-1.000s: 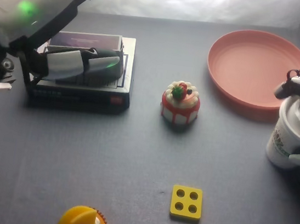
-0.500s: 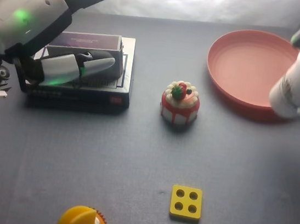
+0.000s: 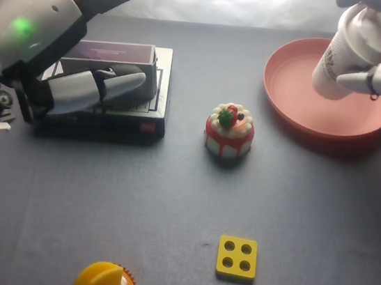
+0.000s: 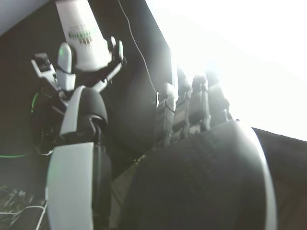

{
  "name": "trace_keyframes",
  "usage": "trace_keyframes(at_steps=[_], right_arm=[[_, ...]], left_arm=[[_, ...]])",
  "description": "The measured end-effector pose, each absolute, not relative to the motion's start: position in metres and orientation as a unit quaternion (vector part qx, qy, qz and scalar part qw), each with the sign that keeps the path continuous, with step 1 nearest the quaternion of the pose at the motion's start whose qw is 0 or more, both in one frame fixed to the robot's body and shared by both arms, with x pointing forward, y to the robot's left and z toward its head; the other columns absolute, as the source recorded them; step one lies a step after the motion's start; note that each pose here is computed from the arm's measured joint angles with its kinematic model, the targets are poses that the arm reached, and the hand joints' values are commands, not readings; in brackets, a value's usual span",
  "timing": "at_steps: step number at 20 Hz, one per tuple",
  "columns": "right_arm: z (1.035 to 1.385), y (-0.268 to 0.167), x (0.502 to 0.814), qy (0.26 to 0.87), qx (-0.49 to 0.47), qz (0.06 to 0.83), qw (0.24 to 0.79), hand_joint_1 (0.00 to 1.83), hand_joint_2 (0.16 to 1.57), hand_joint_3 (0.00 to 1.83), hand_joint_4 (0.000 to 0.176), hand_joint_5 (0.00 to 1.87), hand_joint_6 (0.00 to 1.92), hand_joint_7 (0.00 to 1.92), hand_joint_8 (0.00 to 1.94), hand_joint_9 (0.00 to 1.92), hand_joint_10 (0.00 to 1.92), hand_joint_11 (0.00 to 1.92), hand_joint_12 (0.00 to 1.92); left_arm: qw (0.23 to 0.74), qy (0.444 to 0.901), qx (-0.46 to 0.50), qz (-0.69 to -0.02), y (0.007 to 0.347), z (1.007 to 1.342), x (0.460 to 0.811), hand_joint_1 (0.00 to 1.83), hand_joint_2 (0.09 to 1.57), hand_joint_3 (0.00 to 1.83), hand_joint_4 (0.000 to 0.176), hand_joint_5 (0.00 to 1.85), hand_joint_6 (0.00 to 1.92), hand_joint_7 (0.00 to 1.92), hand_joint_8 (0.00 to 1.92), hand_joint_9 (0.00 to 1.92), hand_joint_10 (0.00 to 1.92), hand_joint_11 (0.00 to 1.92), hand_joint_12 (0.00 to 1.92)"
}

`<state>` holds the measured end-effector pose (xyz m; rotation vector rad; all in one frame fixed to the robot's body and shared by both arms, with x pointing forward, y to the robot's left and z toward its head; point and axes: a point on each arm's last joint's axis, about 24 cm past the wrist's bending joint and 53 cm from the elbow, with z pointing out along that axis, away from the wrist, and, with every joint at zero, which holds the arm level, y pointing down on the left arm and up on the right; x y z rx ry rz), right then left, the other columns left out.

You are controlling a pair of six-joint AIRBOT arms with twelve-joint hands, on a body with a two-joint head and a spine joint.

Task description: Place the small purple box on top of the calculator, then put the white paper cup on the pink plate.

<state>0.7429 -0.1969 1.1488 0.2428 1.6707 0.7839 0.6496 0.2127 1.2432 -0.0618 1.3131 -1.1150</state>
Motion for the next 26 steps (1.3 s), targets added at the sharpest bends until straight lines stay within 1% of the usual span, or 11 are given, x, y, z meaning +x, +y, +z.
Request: trace_keyframes(at_steps=[8, 11, 12, 16, 17, 20, 21, 22, 24, 25, 26], right_arm=[[1.108, -0.207, 0.774, 0.758, 0.157, 0.301, 0.557, 1.08, 1.12, 0.0, 0.0, 0.17, 0.55, 0.25, 0.55, 0.07, 1.22, 0.0, 1.82], [1.107, -0.209, 0.774, 0.76, 0.16, 0.299, 0.554, 0.95, 1.05, 0.0, 0.02, 0.01, 0.09, 0.03, 0.05, 0.0, 0.52, 0.0, 1.34], [1.107, -0.209, 0.774, 0.76, 0.159, 0.299, 0.554, 0.89, 1.02, 0.0, 0.065, 0.0, 0.0, 0.0, 0.0, 0.0, 0.06, 0.0, 0.91], [1.106, -0.206, 0.773, 0.761, 0.158, 0.301, 0.553, 0.76, 1.0, 0.0, 0.064, 0.0, 0.0, 0.0, 0.0, 0.0, 0.0, 0.0, 1.52], [1.106, -0.205, 0.772, 0.762, 0.155, 0.3, 0.552, 0.73, 0.98, 0.0, 0.091, 0.0, 0.0, 0.0, 0.0, 0.0, 0.0, 0.0, 1.56], [1.107, -0.196, 0.763, 0.765, 0.141, 0.304, 0.551, 0.71, 0.97, 0.0, 0.048, 0.0, 0.0, 0.0, 0.0, 0.0, 0.0, 0.0, 1.57], [1.112, -0.193, 0.759, 0.765, 0.131, 0.306, 0.552, 0.69, 0.97, 0.0, 0.07, 0.0, 0.0, 0.0, 0.0, 0.0, 0.0, 0.0, 1.58], [1.12, -0.192, 0.754, 0.76, 0.121, 0.309, 0.558, 0.65, 1.0, 0.0, 0.019, 0.0, 0.0, 0.0, 0.0, 0.0, 0.0, 0.0, 1.39], [1.142, -0.195, 0.746, 0.744, 0.104, 0.312, 0.582, 0.57, 1.01, 0.0, 0.022, 0.0, 0.0, 0.0, 0.0, 0.0, 0.0, 0.0, 1.03], [1.153, -0.195, 0.739, 0.735, 0.095, 0.316, 0.593, 0.44, 0.97, 0.0, 0.024, 0.0, 0.0, 0.0, 0.0, 0.0, 0.0, 0.0, 0.19], [1.161, -0.194, 0.734, 0.728, 0.088, 0.318, 0.6, 0.44, 0.97, 0.0, 0.024, 0.0, 0.0, 0.0, 0.0, 0.0, 0.0, 0.0, 0.19]], left_arm=[[0.643, 0.573, -0.038, -0.507, 0.21, 1.237, 0.653, 0.89, 1.22, 0.0, 0.018, 0.21, 0.0, 0.04, 0.0, 0.0, 0.0, 0.0, 0.0], [0.644, 0.568, -0.032, -0.511, 0.209, 1.24, 0.65, 0.88, 1.22, 0.0, 0.034, 0.2, 0.0, 0.03, 0.0, 0.0, 0.0, 0.01, 0.01], [0.645, 0.567, -0.032, -0.511, 0.209, 1.24, 0.65, 0.89, 1.22, 0.0, 0.035, 0.19, 0.0, 0.01, 0.0, 0.0, 0.0, 0.01, 0.01], [0.646, 0.566, -0.037, -0.511, 0.211, 1.241, 0.651, 0.9, 1.2, 0.0, 0.054, 0.2, 0.0, 0.01, 0.0, 0.0, 0.0, 0.0, 0.01], [0.646, 0.566, -0.037, -0.511, 0.211, 1.241, 0.651, 0.9, 1.2, 0.0, 0.044, 0.21, 0.01, 0.02, 0.01, 0.0, 0.0, 0.01, 0.02], [0.646, 0.565, -0.037, -0.512, 0.21, 1.241, 0.651, 0.89, 1.2, 0.0, 0.051, 0.2, 0.0, 0.0, 0.0, 0.0, 0.0, 0.0, 0.0], [0.646, 0.565, -0.038, -0.512, 0.21, 1.241, 0.651, 0.92, 1.19, 0.0, 0.051, 0.2, 0.0, 0.01, 0.0, 0.0, 0.0, 0.0, 0.0], [0.645, 0.566, -0.039, -0.511, 0.211, 1.24, 0.651, 0.94, 1.19, 0.0, 0.046, 0.2, 0.0, 0.01, 0.0, 0.0, 0.0, 0.0, 0.0], [0.644, 0.568, -0.043, -0.51, 0.212, 1.238, 0.651, 0.92, 1.19, 0.0, 0.047, 0.21, 0.0, 0.01, 0.0, 0.0, 0.0, 0.0, 0.0], [0.643, 0.57, -0.047, -0.51, 0.212, 1.236, 0.65, 0.91, 1.18, 0.0, 0.046, 0.2, 0.0, 0.01, 0.0, 0.0, 0.0, 0.0, 0.0], [0.642, 0.571, -0.049, -0.51, 0.213, 1.234, 0.649, 0.91, 1.18, 0.0, 0.046, 0.2, 0.0, 0.01, 0.0, 0.0, 0.0, 0.0, 0.0]])
